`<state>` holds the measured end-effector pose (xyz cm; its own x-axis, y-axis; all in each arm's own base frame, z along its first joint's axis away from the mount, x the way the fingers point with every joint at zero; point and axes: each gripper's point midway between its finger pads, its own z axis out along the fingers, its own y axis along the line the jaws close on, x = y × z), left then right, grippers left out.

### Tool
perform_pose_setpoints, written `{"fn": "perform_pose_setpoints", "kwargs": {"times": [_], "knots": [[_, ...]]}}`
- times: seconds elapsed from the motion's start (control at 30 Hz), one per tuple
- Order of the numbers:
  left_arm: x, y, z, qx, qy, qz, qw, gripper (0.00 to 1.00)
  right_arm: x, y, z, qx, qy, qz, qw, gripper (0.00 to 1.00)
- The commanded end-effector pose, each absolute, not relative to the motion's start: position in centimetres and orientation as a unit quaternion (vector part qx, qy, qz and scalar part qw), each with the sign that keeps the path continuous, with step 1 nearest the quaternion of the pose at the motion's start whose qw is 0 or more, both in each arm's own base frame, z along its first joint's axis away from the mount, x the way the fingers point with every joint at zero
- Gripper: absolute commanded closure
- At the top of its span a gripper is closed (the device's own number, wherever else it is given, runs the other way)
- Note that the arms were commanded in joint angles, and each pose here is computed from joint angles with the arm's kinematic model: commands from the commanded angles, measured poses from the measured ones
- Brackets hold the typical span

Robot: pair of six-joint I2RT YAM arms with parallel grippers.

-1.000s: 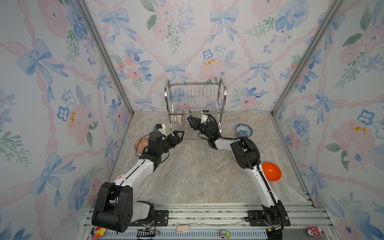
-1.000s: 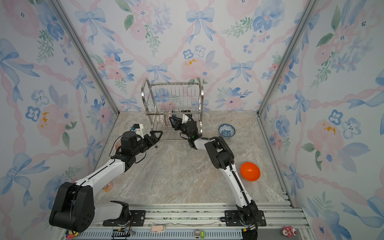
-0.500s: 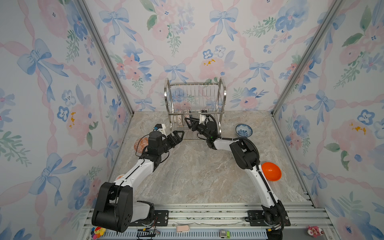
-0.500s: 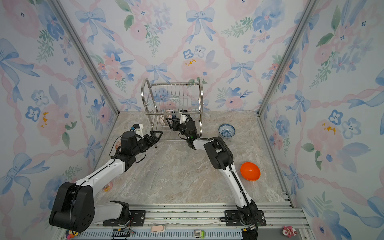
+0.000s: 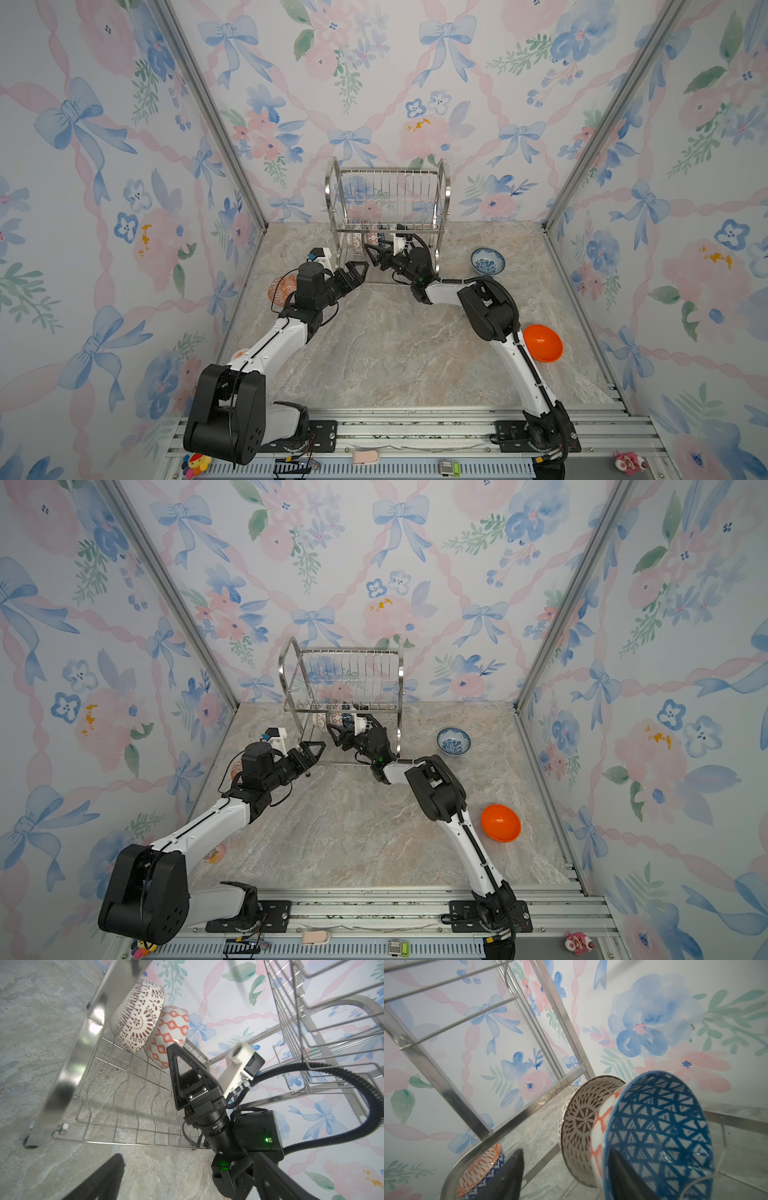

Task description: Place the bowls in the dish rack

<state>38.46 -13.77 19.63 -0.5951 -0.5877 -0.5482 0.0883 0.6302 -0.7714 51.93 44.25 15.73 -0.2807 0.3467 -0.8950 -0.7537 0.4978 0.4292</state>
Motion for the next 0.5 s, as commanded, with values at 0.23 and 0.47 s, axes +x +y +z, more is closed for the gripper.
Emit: {"fn": "perform_pose_setpoints", "kwargs": {"times": [0.23,0.47], "knots": [[38.5,-13.4,19.8,-0.149,0.8,-0.393,0.428,0.02,49.9,44.6,18.6,-0.202,0.606,0.44,0.631,0.25],[38.4,-13.4,19.6,-0.15,0.801,-0.392,0.426,0.02,49.6,44.0,18.0,-0.208,0.594,0.425,0.651,0.2]]}}
